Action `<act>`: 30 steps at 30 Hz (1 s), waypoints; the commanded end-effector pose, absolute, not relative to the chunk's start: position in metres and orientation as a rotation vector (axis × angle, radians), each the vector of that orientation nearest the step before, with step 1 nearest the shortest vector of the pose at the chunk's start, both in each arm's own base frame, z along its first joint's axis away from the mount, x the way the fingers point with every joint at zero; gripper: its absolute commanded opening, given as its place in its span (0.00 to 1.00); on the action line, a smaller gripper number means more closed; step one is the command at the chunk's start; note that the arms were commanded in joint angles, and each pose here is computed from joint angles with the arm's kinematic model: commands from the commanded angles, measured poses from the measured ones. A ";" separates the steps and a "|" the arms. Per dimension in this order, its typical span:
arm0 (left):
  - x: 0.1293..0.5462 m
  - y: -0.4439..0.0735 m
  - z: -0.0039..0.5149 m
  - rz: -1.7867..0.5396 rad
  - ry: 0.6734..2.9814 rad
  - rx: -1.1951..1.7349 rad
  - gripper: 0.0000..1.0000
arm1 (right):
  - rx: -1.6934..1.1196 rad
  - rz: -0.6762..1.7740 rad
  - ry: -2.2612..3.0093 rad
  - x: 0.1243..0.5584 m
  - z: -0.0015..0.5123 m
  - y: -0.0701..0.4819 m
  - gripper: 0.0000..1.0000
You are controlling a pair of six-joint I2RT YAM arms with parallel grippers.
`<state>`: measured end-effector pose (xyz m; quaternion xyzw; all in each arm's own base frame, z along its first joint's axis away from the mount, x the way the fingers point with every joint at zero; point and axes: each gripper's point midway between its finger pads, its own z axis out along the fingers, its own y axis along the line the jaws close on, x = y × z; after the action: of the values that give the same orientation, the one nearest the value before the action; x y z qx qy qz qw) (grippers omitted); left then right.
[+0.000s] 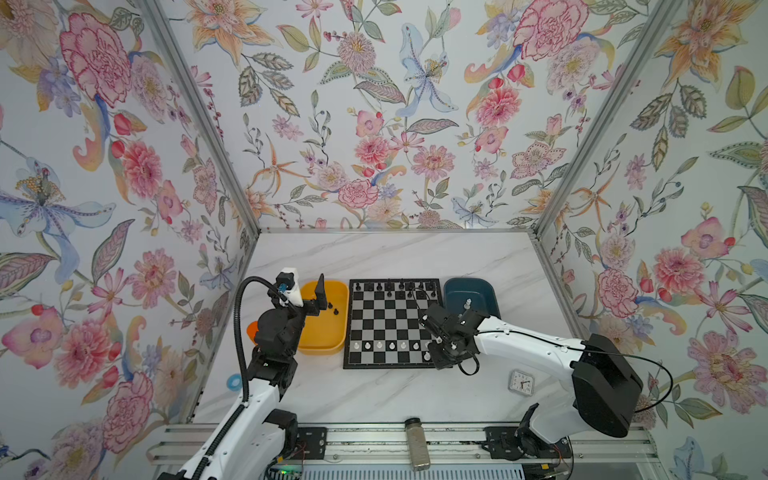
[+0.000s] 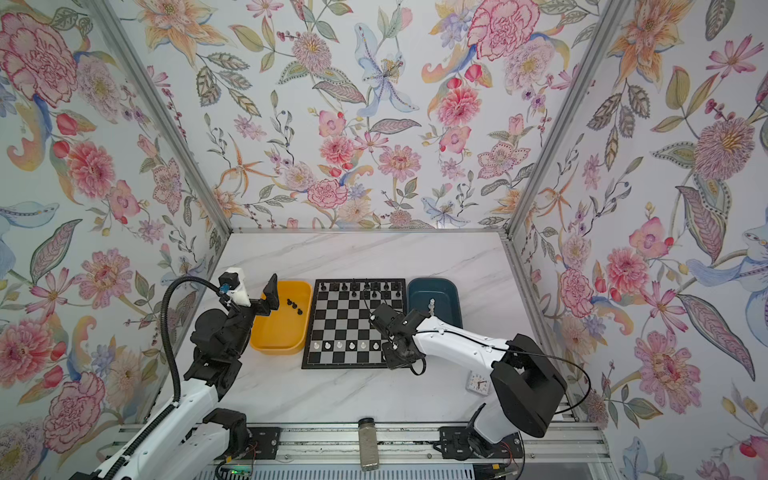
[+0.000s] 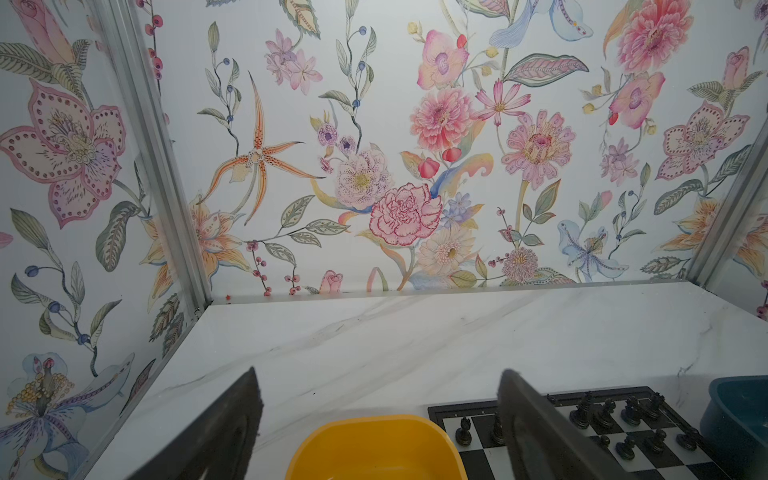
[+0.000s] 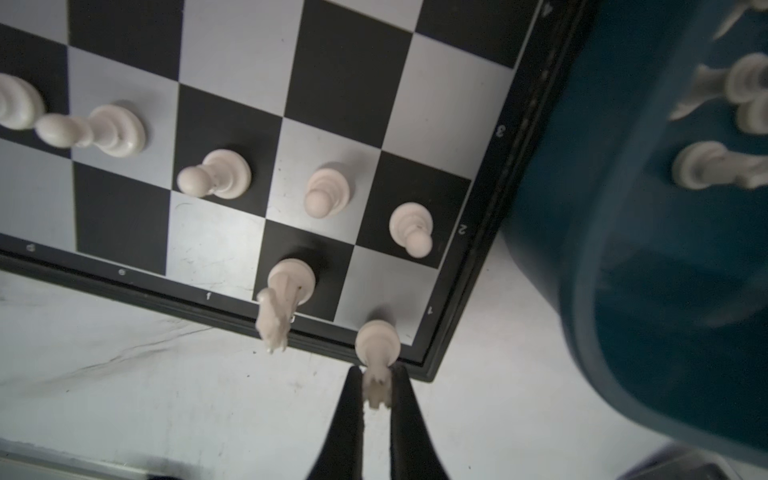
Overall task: Set up the chess pieces on the board
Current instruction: 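Lift the white piece and carry it to the board's nearest rank, then lower the white piece onto the nearest-rank square and open the right gripper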
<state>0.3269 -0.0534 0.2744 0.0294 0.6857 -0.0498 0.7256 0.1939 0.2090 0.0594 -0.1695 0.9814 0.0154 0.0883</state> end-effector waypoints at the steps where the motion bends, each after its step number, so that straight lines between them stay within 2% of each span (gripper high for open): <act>1: 0.324 -0.057 0.273 -0.121 1.506 0.073 0.90 | -0.512 0.026 2.894 0.201 0.061 0.214 0.00; 13: 0.324 -0.056 0.272 -0.113 1.509 0.073 0.90 | -0.506 0.027 2.886 0.212 0.057 0.219 0.00; 30: 0.324 -0.056 0.272 -0.113 1.508 0.075 0.90 | -0.478 0.035 2.924 0.203 0.054 0.209 0.00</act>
<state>0.3268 -0.0536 0.2744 0.0296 0.6857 -0.0498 0.7256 0.2086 0.2156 0.0557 -0.1642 0.9812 0.0153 0.1000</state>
